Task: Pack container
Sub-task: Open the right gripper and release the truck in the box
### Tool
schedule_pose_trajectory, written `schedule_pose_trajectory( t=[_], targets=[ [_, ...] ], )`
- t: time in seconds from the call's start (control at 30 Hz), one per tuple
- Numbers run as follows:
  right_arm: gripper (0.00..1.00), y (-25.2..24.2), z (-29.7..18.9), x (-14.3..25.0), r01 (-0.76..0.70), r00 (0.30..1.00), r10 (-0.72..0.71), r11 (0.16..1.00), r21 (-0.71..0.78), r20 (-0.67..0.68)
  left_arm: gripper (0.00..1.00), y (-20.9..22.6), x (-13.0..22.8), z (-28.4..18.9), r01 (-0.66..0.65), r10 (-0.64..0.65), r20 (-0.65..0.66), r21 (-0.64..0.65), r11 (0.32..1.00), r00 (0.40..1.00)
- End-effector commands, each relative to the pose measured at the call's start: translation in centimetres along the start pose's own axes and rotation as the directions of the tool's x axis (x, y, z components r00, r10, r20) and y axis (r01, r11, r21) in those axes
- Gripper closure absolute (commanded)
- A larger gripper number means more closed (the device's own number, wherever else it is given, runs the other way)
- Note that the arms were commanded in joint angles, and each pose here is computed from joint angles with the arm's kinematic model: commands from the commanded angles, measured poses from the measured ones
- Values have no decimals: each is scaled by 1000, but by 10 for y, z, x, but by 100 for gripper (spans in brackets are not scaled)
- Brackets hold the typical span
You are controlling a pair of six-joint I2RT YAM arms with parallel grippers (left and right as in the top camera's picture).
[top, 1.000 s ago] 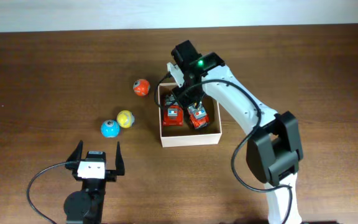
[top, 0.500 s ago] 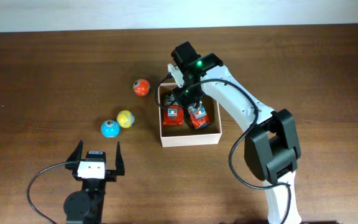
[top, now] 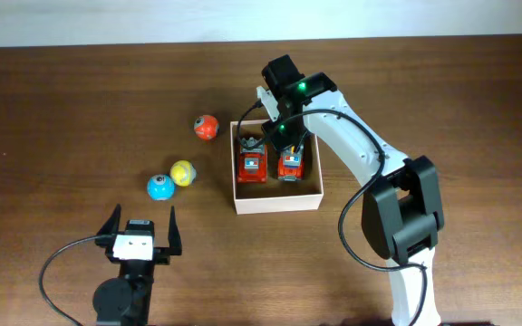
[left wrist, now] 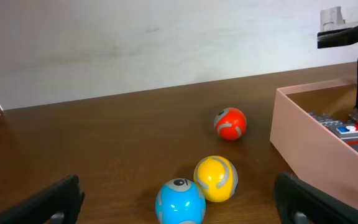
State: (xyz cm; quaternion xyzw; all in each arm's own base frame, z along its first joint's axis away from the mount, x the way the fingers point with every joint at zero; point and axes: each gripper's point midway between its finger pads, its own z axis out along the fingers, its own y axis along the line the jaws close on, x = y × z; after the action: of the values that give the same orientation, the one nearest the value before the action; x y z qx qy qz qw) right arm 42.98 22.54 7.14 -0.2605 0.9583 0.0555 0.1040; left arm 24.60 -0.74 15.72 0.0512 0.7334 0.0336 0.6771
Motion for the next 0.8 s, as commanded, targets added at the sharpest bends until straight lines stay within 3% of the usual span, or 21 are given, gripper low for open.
schedule_pose_trajectory(
  t=[0.0, 0.77],
  targets=[
    [96, -5, 4, -3, 7, 1000, -7, 1000, 18, 1, 1, -1, 1, 0, -16, 15, 2, 5, 1000, 1000],
    [96, 35, 2, 15, 50, 996, -55, 996, -74, -75, 1, -1, 1, 0, -16, 15, 2, 5, 1000, 1000]
  ],
)
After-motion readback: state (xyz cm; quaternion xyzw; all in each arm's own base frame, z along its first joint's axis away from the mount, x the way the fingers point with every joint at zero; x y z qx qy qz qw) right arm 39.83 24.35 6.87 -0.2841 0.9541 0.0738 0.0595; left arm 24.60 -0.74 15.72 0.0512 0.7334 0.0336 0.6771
